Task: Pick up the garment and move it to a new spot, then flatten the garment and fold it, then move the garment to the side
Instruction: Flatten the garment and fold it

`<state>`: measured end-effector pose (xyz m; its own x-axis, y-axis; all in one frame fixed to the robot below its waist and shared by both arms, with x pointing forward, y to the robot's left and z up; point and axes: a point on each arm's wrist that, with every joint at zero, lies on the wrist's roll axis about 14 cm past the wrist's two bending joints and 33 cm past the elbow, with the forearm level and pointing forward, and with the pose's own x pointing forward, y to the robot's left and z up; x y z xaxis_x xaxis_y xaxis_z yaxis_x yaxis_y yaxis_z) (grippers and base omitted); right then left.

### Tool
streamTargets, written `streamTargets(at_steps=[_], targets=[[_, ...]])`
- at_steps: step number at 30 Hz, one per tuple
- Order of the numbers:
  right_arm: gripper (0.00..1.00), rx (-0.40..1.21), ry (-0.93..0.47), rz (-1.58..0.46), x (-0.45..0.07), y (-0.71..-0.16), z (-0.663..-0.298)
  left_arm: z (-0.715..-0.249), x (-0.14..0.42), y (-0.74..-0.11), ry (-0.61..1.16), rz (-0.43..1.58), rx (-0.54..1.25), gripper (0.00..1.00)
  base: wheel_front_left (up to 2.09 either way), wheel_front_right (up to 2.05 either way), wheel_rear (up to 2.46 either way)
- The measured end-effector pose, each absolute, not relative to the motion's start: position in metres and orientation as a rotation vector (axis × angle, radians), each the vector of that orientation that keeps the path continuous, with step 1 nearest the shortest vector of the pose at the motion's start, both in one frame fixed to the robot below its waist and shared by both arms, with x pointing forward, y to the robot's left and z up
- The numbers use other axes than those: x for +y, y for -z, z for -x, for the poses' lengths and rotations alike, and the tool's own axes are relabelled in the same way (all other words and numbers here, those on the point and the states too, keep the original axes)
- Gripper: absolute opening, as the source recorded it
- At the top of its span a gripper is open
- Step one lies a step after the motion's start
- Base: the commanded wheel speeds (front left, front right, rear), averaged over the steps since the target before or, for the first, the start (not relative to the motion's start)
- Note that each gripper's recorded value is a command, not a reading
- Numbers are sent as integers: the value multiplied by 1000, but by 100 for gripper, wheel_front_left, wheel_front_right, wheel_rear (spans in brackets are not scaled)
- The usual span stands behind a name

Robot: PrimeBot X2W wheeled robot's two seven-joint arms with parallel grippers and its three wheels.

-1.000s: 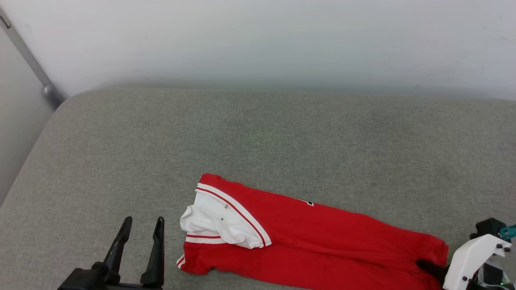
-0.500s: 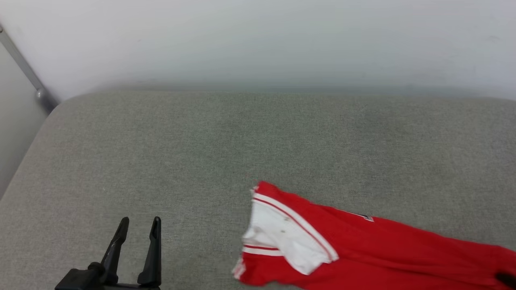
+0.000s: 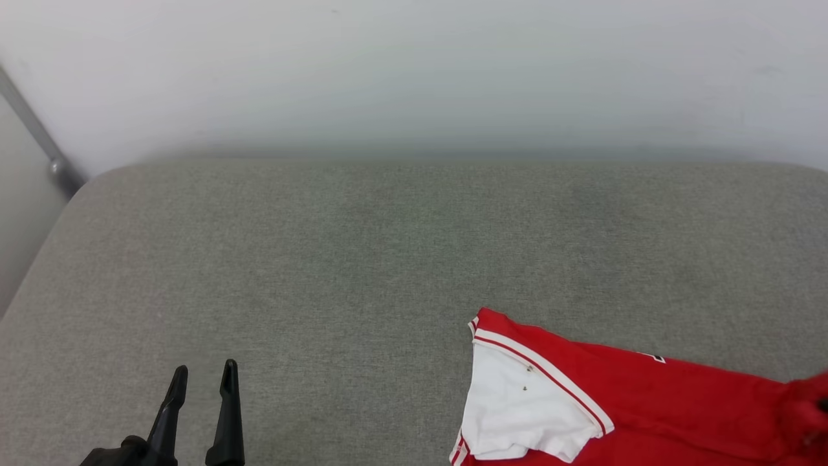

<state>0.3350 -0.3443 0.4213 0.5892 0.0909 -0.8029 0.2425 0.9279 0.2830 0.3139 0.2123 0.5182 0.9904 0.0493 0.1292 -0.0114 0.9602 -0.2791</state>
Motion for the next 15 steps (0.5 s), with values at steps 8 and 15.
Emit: streamTargets(at_steps=[8, 15], targets=[[0, 906, -311, -444, -221, -461, -350, -316, 205, -516, -6, 286, -128, 100, 0, 0, 0], [0, 972, -572, -436, -133, -475, -337, -315, 205, -508, -2, 278, -99, 100, 0, 0, 0]])
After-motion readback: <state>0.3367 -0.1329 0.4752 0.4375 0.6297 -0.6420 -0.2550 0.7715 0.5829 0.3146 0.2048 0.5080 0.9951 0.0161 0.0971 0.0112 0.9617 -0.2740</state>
